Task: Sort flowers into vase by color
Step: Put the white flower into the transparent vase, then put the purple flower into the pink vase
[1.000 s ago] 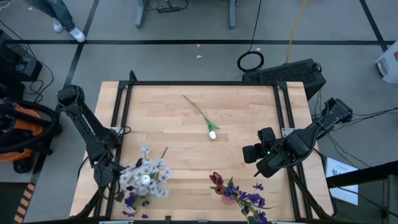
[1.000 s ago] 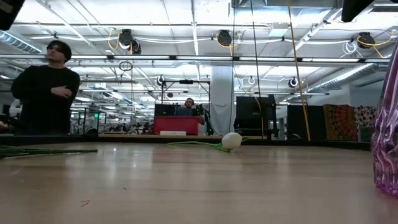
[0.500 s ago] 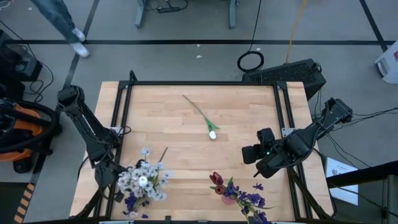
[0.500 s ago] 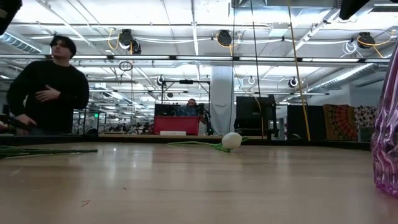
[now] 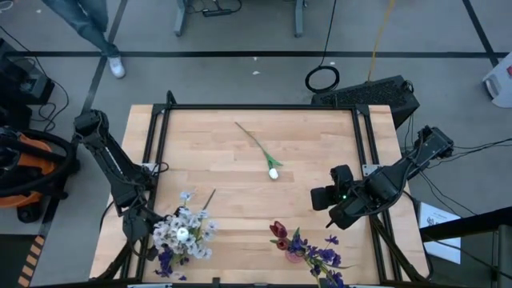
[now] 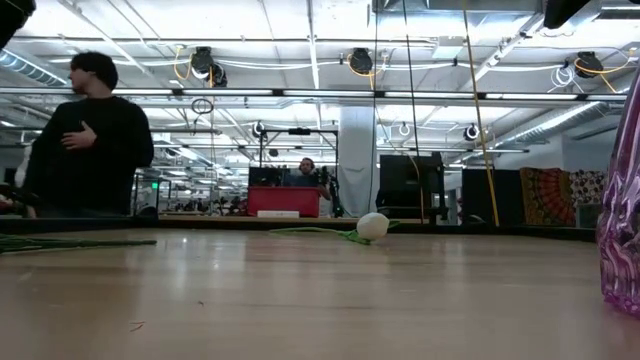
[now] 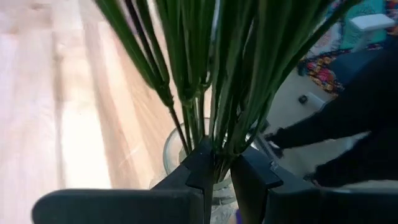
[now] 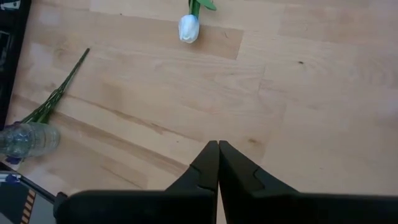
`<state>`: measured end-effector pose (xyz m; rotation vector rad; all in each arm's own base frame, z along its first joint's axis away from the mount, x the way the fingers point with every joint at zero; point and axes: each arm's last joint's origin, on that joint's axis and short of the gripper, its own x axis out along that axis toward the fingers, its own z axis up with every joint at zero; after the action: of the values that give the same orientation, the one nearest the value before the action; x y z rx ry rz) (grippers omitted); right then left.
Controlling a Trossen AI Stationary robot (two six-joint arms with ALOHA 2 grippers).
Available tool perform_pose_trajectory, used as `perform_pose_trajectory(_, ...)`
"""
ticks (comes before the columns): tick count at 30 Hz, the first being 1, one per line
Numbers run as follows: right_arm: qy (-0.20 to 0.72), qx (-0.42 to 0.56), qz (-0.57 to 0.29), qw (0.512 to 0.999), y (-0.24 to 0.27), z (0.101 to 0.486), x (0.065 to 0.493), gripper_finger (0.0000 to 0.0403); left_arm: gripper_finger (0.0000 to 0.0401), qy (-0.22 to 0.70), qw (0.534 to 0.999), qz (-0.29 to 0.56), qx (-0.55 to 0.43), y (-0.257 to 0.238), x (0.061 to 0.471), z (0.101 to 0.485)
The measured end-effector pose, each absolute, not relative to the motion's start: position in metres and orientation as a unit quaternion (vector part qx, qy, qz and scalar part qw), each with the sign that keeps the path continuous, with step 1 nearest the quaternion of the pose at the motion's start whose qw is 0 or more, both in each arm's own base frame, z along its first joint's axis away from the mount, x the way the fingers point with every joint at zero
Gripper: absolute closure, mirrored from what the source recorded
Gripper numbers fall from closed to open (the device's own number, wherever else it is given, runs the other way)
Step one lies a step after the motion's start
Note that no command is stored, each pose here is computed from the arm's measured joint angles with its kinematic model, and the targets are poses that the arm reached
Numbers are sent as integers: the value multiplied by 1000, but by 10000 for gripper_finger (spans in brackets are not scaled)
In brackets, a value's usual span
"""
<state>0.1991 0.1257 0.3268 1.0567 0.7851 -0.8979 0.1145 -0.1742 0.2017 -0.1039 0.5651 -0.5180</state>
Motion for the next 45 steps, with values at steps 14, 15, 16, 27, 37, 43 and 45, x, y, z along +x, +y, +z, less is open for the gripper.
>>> perform_pose_trajectory(14, 345, 478, -411, 695, 121, 327, 202, 403, 347, 270, 929, -247, -52, -174, 115, 202)
perform_pose_trajectory(15, 344, 478, -412, 695, 120, 327, 203, 403, 347, 269, 930, -245, -51, -174, 115, 202)
perform_pose_trajectory(16, 344, 478, -412, 695, 120, 327, 203, 403, 347, 267, 932, -242, -50, -174, 115, 202)
perform_pose_trajectory(27, 344, 476, -414, 696, 117, 327, 205, 403, 346, 245, 945, -216, -17, -172, 117, 203)
perform_pose_trajectory(37, 343, 477, -413, 696, 117, 327, 205, 403, 246, 243, 946, -213, -16, -172, 117, 203)
perform_pose_trajectory(43, 343, 477, -413, 696, 117, 327, 205, 403, 224, 259, 938, -230, 6, -171, 115, 203)
perform_pose_trajectory(45, 343, 477, -413, 696, 117, 327, 205, 403, 223, 268, 935, -232, 12, -169, 114, 207)
